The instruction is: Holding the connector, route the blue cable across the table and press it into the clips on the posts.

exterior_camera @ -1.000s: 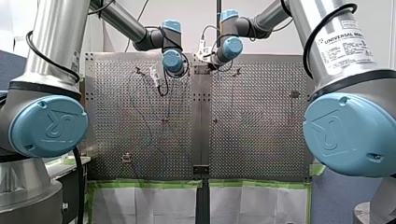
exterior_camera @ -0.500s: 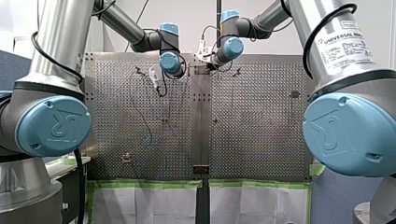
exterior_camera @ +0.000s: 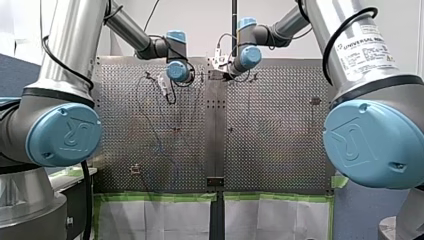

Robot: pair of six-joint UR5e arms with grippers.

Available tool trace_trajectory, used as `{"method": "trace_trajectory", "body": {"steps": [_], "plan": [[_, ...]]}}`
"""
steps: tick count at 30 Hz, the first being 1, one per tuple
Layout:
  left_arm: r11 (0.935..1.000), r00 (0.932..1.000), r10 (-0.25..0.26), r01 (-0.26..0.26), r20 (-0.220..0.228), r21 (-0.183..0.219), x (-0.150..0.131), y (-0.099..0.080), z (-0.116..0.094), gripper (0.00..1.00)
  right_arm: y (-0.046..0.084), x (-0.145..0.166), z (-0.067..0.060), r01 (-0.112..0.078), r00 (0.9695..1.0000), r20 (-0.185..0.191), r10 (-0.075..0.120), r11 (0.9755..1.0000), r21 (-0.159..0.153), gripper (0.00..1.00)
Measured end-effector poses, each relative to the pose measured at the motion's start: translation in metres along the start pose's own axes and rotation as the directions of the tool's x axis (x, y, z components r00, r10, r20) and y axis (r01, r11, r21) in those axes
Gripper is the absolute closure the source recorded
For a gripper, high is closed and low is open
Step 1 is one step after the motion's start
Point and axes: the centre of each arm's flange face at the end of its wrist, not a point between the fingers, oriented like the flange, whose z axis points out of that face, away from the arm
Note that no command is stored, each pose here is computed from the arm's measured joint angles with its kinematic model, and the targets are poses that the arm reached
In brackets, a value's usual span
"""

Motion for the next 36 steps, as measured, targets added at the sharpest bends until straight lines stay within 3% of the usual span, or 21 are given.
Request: {"method": "trace_trajectory", "body": {"steps": [6, 12, 21, 27, 28, 29, 30, 31, 32, 33, 35, 36], "plan": [[0.9996, 0.999, 0.028, -0.028, -0.035, 0.001, 0.009, 0.005, 0.016, 1.0, 0.012, 0.003, 0.004, -0.01, 0.9999, -0.011, 0.011, 0.9999, 0.012, 1.0], [0.9993, 0.9979, 0.036, -0.036, -0.054, 0.003, 0.019, 0.007, 0.033, 1.0, 0.031, 0.008, 0.01, -0.018, 0.9996, -0.021, 0.018, 0.9998, -0.001, 1.0], [0.9994, 0.9983, 0.035, -0.036, -0.045, -0.002, 0.023, 0.009, 0.063, 1.0, 0.057, 0.005, 0.02, -0.021, 0.9995, -0.023, 0.02, 0.9996, -0.022, 1.0], [0.9993, 0.9987, 0.034, -0.035, -0.038, -0.01, 0.015, 0.008, 0.068, 1.0, 0.065, 0.005, 0.021, -0.021, 0.9995, -0.023, 0.021, 0.9994, -0.029, 1.0], [0.9993, 0.9986, 0.034, -0.035, -0.041, -0.013, 0.015, 0.008, 0.068, 0.96, 0.065, 0.005, 0.021, -0.021, 0.9995, -0.023, 0.021, 0.9994, -0.029, 1.0], [0.9992, 0.9984, 0.034, -0.035, -0.044, -0.016, 0.016, 0.009, 0.068, 0.8, 0.066, 0.005, 0.021, -0.021, 0.9995, -0.022, 0.021, 0.9993, -0.029, 1.0], [0.9991, 0.9982, 0.034, -0.036, -0.048, -0.022, 0.016, 0.009, 0.067, 0.8, 0.066, 0.005, 0.021, -0.022, 0.9995, -0.022, 0.021, 0.9993, -0.029, 1.0], [0.9991, 0.9981, 0.035, -0.036, -0.051, -0.025, 0.016, 0.009, 0.066, 0.68, 0.066, 0.005, 0.021, -0.022, 0.9996, -0.021, 0.021, 0.9993, -0.029, 1.0], [0.9988, 0.9978, 0.036, -0.038, -0.056, -0.031, 0.017, 0.01, 0.066, 0.5, 0.066, 0.005, 0.021, -0.022, 0.9996, -0.021, 0.021, 0.9993, -0.029, 1.0], [0.9985, 0.9974, 0.038, -0.04, -0.062, -0.037, 0.017, 0.01, 0.065, 0.5, 0.066, 0.005, 0.021, -0.022, 0.9996, -0.02, 0.021, 0.9993, -0.029, 1.0], [0.9979, 0.9965, 0.042, -0.046, -0.072, -0.045, 0.018, 0.01, 0.063, 0.27, 0.066, 0.005, 0.021, -0.022, 0.9996, -0.019, 0.021, 0.9993, -0.029, 1.0], [0.9974, 0.9956, 0.047, -0.051, -0.081, -0.051, 0.019, 0.011, 0.062, 0.27, 0.066, 0.004, 0.021, -0.022, 0.9996, -0.019, 0.021, 0.9993, -0.029, 1.0]]}}
